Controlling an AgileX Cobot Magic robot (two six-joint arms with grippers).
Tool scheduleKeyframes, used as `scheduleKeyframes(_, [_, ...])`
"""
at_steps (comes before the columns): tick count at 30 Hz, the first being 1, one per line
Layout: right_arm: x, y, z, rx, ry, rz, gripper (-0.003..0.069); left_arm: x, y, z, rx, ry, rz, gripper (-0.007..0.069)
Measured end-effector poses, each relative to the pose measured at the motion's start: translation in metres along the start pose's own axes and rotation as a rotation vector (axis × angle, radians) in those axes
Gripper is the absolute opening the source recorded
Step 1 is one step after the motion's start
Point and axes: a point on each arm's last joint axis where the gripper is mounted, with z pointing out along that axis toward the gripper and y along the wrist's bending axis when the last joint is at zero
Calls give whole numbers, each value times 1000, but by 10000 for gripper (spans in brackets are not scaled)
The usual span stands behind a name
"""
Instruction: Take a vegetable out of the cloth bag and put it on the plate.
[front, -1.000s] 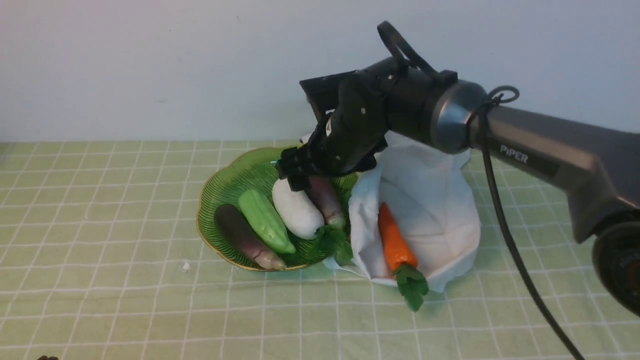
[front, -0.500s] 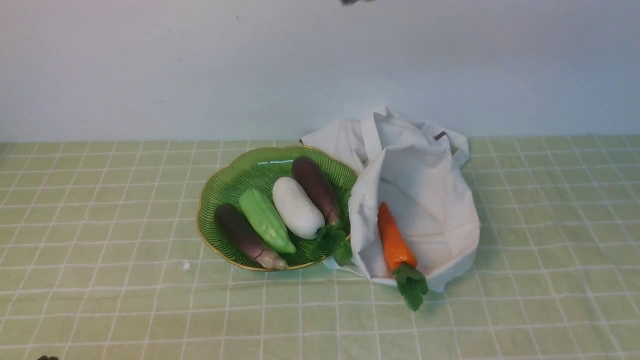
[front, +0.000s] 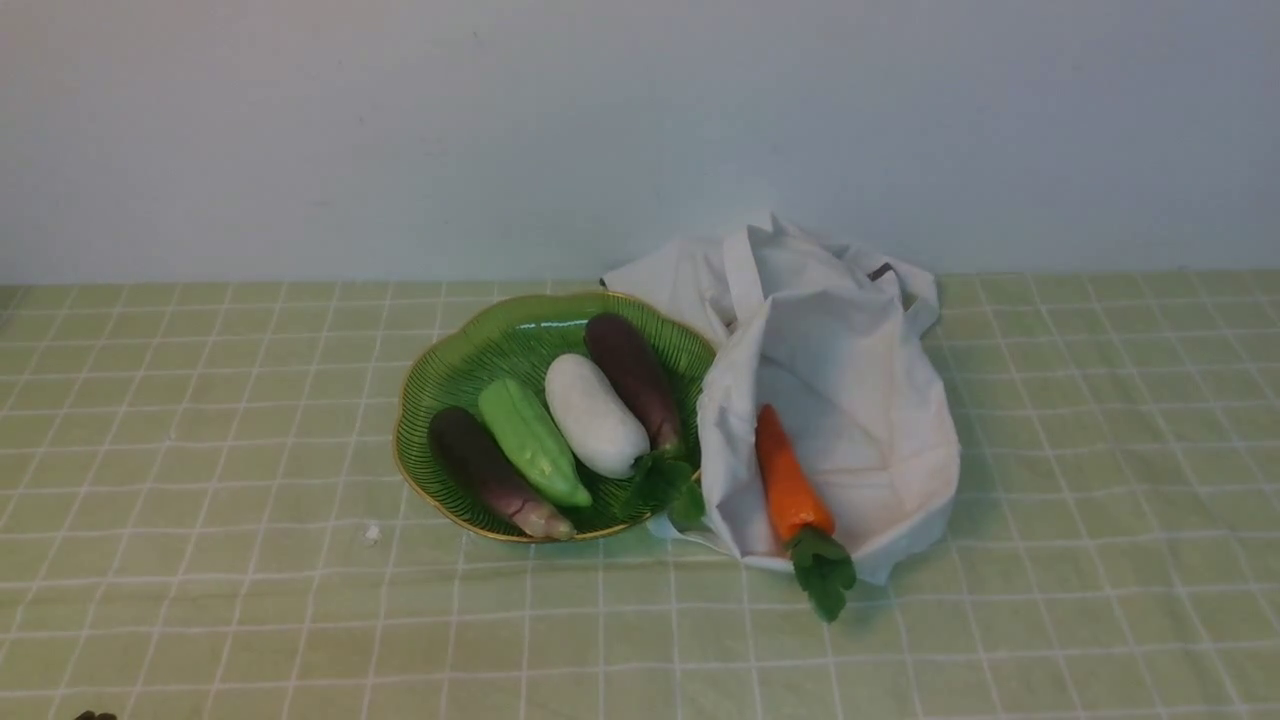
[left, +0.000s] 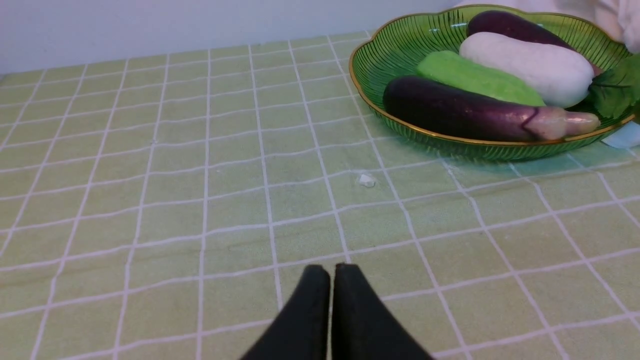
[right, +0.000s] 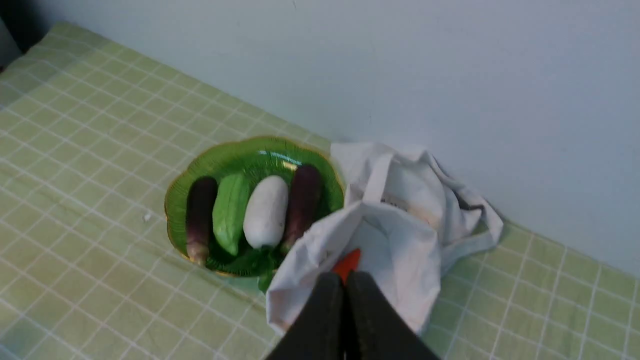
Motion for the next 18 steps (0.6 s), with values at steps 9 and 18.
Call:
scheduleKeyframes(9, [137,4,5,-50,-431,-37,-15,0,0,0,0,0,0,-5])
scheduleKeyframes(18, [141,5,9,-51,-483,-50,-15,0,0,0,0,0,0,-5])
